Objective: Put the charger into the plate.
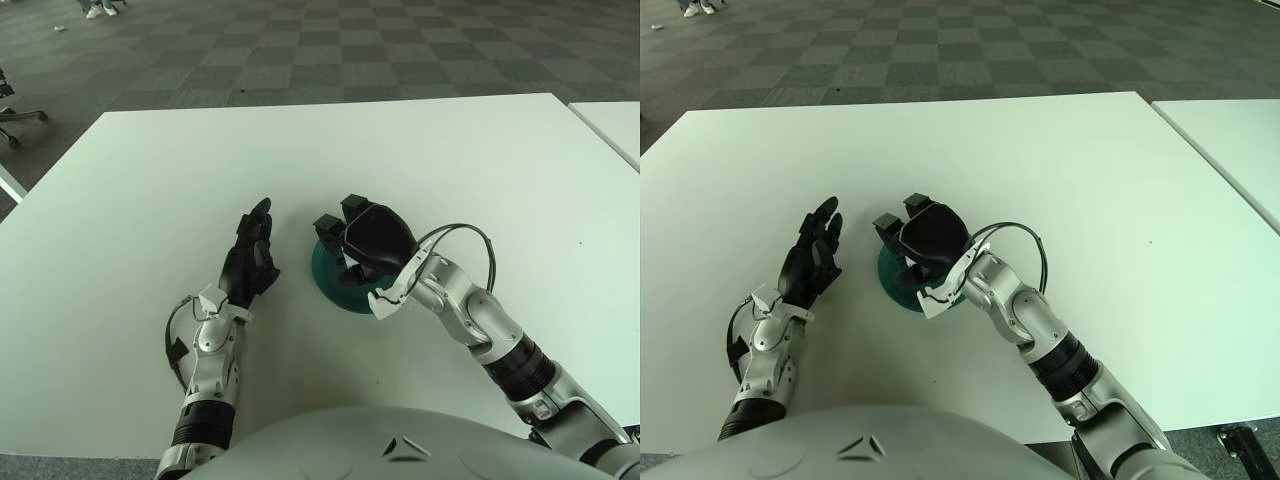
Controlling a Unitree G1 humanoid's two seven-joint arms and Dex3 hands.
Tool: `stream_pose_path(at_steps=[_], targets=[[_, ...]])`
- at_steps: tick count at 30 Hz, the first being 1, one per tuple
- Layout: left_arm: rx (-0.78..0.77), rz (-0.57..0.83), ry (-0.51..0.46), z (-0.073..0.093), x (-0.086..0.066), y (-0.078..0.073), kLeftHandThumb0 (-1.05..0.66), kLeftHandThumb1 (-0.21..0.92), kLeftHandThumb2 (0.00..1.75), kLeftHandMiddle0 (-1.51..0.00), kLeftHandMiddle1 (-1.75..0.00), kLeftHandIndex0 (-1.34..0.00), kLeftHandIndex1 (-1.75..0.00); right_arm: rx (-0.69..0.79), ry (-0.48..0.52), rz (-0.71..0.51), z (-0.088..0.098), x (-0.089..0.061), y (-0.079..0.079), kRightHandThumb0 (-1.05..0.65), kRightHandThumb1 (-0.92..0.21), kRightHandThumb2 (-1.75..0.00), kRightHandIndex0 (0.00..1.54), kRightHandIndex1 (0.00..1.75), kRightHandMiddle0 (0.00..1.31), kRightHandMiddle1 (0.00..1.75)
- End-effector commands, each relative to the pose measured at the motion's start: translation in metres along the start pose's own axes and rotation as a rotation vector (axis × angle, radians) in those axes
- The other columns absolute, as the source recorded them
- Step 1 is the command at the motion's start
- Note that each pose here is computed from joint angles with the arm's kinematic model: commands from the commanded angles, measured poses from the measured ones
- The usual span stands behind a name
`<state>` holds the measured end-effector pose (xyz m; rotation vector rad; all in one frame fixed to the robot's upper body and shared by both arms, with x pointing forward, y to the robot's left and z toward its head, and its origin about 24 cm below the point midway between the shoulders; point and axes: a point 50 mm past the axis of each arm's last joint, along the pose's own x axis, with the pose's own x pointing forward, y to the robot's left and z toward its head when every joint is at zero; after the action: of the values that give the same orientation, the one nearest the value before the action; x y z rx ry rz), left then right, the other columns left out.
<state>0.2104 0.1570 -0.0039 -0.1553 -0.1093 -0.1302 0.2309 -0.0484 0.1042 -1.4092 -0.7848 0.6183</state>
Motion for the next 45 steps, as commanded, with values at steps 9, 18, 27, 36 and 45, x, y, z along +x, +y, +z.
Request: stream_pose_path(at_steps=[9, 18, 27, 36, 45], targets=[[-0.028, 0.027, 0.125, -0.021, -0.02, -0.002, -0.95, 0.92, 1.03, -0.14, 0.0, 0.0, -0.54, -0.12, -0.07, 0.116, -0.004, -0.009, -0.022, -1.05, -0.92, -1.0, 0.0, 0.02, 0.0, 0.04], [-0.028, 0.027, 0.124, -0.02, -0.022, 0.0, -0.95, 0.92, 1.03, -0.14, 0.0, 0.0, -0.54, -0.059, -0.046, 0.162, -0.002, -0.009, -0.014, -1.05, -0.92, -0.98, 0.0, 0.0, 0.0, 0.0], [-0.027, 0.028, 0.124, -0.019, -0.024, 0.001, -0.95, 0.92, 1.03, -0.14, 0.0, 0.0, -0.54, -0.044, -0.025, 0.134, 0.0, -0.009, -0.02, -1.05, -0.92, -0.97, 0.0, 0.0, 0.0, 0.0], [-0.027, 0.029, 0.124, -0.018, -0.027, 0.002, -0.95, 0.92, 1.03, -0.14, 0.0, 0.0, -0.54, 0.035, 0.053, -0.015, -0.015, -0.001, 0.002, -1.05, -0.92, -0.9, 0.0, 0.0, 0.0, 0.0], [-0.026, 0.029, 0.125, -0.018, -0.032, 0.003, -0.95, 0.92, 1.03, -0.14, 0.0, 0.0, -0.54, 0.49, 0.313, -0.322, -0.049, -0.029, -0.016, -1.05, -0.92, -0.74, 0.0, 0.0, 0.0, 0.0]])
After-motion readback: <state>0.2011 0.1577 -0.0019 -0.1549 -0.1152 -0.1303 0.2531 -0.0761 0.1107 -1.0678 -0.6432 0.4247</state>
